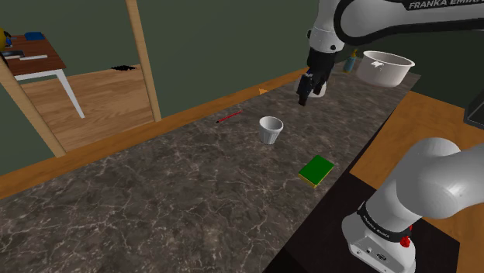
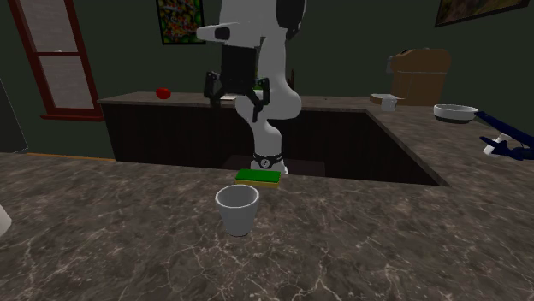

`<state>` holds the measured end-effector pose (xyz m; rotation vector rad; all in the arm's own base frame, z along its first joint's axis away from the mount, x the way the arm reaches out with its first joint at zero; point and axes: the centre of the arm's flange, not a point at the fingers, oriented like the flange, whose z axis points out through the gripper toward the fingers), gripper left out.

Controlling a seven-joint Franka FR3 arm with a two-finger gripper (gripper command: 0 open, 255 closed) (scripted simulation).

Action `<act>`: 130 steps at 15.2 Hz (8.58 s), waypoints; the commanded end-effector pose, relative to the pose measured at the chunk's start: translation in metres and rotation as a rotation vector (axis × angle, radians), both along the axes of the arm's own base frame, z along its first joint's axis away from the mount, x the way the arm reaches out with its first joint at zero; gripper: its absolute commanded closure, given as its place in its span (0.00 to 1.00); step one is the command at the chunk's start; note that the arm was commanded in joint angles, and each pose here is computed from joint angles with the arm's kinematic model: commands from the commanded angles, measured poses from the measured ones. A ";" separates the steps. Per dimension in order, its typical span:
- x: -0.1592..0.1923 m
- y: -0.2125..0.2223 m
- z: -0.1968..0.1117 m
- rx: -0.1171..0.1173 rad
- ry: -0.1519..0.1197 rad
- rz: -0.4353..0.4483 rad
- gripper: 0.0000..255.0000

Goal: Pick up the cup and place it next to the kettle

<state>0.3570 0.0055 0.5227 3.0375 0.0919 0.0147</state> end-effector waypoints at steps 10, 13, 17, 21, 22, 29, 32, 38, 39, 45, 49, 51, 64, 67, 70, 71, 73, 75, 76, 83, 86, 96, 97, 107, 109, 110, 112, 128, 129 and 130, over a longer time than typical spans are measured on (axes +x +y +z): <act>0.072 0.074 -0.110 -0.073 -0.021 0.062 0.00; 0.090 0.092 -0.140 -0.093 -0.026 0.079 0.00; 0.091 0.088 -0.161 -0.093 -0.026 0.079 0.00; 0.092 0.084 -0.179 -0.093 -0.026 0.079 0.00; 0.092 0.084 -0.179 -0.093 -0.026 0.079 0.00; 0.092 0.084 -0.179 -0.093 -0.026 0.079 0.00; 0.092 0.084 -0.179 -0.093 -0.026 0.079 1.00; 0.092 0.084 -0.179 -0.093 -0.026 0.079 1.00; 0.092 0.084 -0.179 -0.093 -0.026 0.079 1.00; 0.092 0.084 -0.148 -0.093 -0.026 0.079 1.00; 0.092 0.084 -0.126 -0.093 -0.026 0.079 1.00; 0.092 0.084 -0.116 -0.093 -0.026 0.079 1.00; 0.092 0.084 -0.047 -0.093 -0.026 0.079 1.00; 0.092 0.084 -0.031 -0.093 -0.026 0.079 1.00; 0.092 0.084 -0.016 -0.093 -0.026 0.079 1.00; 0.092 0.084 -0.010 -0.093 -0.026 0.079 1.00; 0.092 0.084 0.000 -0.093 -0.026 0.079 1.00; 0.092 0.084 0.011 -0.093 -0.026 0.079 1.00; 0.092 0.084 0.016 -0.093 -0.026 0.079 1.00; 0.092 0.084 0.053 -0.093 -0.026 0.079 1.00; 0.092 0.084 0.069 -0.093 -0.026 0.079 1.00; 0.082 -0.034 0.072 -0.093 -0.026 0.079 1.00; 0.081 -0.047 0.072 -0.093 -0.026 0.079 1.00; 0.069 -0.179 0.072 -0.093 -0.026 0.079 1.00; 0.067 -0.205 0.072 -0.093 -0.026 0.079 1.00; 0.066 -0.218 0.072 -0.093 -0.026 0.079 1.00; 0.064 -0.244 0.072 -0.093 -0.026 0.079 1.00; 0.045 -0.455 0.073 -0.093 -0.026 0.079 1.00; 0.044 -0.468 0.073 -0.093 -0.026 0.079 1.00; 0.043 -0.481 0.073 -0.093 -0.026 0.079 1.00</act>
